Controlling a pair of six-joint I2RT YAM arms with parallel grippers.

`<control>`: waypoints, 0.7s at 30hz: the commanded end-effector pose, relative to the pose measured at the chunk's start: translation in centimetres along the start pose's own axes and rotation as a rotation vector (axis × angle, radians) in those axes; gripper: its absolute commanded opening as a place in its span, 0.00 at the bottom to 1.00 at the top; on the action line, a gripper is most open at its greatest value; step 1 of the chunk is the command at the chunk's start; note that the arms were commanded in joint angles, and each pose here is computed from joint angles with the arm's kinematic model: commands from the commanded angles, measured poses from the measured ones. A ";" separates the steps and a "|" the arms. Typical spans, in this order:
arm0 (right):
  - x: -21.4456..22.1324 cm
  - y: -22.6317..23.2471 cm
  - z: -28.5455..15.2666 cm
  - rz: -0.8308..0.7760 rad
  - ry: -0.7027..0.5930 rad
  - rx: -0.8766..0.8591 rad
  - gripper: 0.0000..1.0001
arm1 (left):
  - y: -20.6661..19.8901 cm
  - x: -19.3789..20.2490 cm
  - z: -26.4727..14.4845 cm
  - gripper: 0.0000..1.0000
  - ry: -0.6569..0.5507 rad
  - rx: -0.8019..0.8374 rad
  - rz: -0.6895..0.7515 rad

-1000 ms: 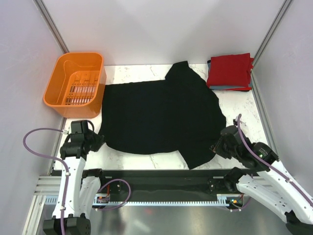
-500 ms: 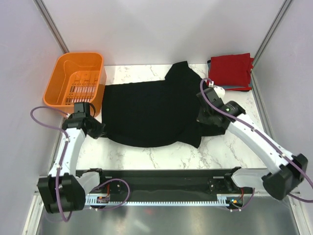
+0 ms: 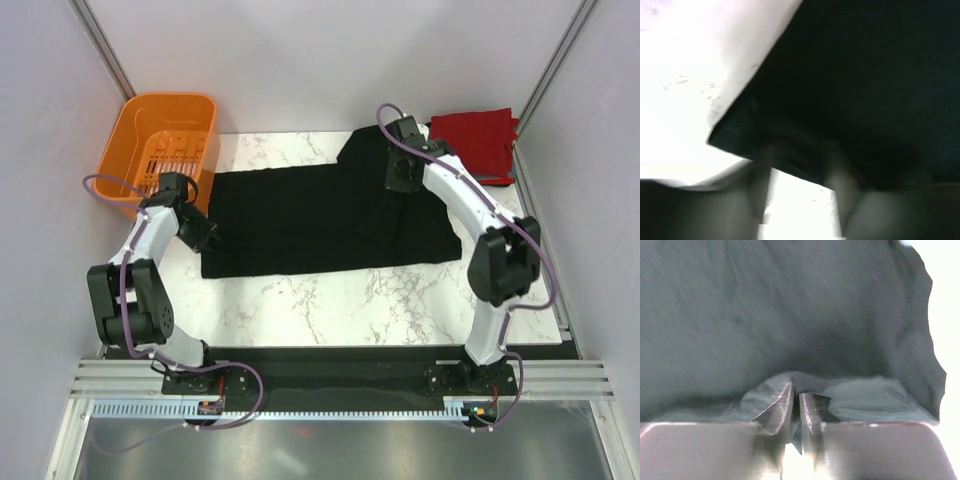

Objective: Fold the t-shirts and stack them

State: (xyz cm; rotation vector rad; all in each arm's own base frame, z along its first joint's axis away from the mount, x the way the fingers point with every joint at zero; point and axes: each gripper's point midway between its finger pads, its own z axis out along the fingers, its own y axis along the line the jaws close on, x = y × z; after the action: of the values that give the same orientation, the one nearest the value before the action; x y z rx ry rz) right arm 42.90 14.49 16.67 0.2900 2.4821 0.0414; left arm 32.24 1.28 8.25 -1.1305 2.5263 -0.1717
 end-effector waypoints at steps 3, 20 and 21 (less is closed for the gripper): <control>-4.0 0.5 0.5 -0.054 -0.036 -0.059 0.71 | -1.4 1.0 0.3 0.86 0.119 0.100 0.024; 14.1 -14.5 -0.4 0.389 0.135 -0.119 0.76 | 5.1 5.6 -4.7 0.85 -0.176 0.156 -0.114; 14.9 -14.9 0.2 0.398 0.157 -0.117 0.75 | 4.9 5.5 -4.5 0.85 -0.189 0.177 -0.119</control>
State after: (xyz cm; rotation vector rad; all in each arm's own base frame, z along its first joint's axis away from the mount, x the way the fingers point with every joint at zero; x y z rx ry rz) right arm 27.18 2.37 6.50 0.7362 2.5752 0.2310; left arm 23.47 -0.24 10.83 -1.1053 2.2917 -0.3152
